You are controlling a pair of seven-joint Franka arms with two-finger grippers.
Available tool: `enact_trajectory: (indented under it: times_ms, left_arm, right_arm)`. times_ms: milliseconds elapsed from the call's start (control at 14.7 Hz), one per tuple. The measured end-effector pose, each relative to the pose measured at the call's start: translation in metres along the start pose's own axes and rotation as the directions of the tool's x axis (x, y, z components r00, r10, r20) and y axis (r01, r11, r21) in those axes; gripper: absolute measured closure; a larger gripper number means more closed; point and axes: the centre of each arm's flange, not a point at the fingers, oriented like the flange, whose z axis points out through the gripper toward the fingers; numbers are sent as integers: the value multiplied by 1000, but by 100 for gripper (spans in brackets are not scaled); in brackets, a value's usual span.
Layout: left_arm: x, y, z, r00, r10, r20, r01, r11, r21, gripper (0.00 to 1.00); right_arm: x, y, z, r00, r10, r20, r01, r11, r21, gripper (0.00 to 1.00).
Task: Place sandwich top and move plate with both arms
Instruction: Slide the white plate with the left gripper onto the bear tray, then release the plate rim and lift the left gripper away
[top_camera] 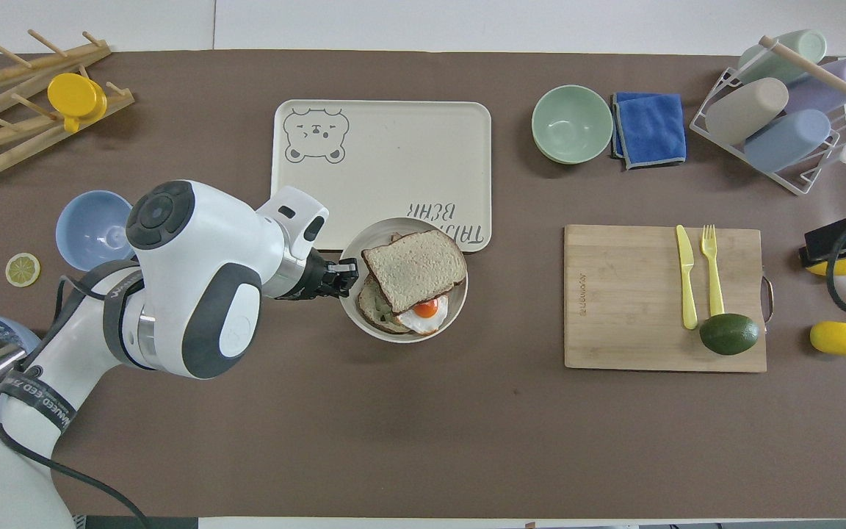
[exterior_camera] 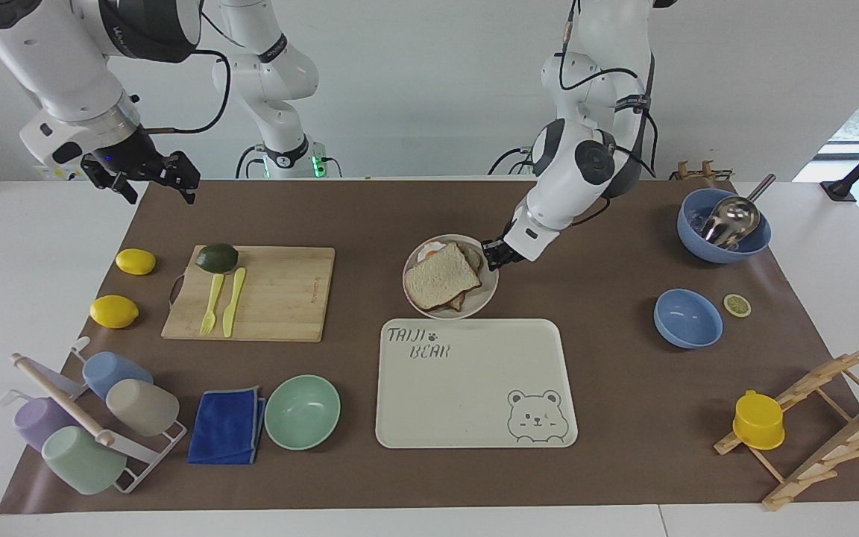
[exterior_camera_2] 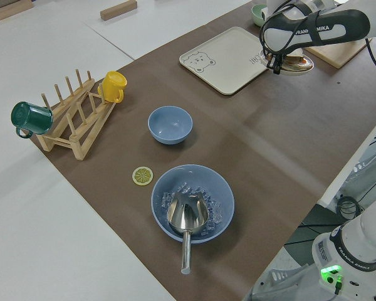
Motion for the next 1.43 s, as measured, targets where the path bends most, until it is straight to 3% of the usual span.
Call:
enact_trajectory:
  times_ms: [205,477,750,1432]
  left_arm:
    - [28,-5,-31,999,-20,-39,18,999,-41,96]
    - [100,-12,-59,999,-40,-33,38,997,-70,96]
    - [151,-13,-20,998,-60,-25,58,996,-72,96]
    - [168,-19,26,995,-58,-79,52,996,-78,96]
  right_arm:
    - [0,0,0,1000,0,0,0,1000,0,0]
    - [0,0,0,1000,0,0,0,1000,0,0]
    - [0,0,0,1000,0,0,0,1000,0,0]
    - [0,0,0,1000,0,0,0,1000,0,0]
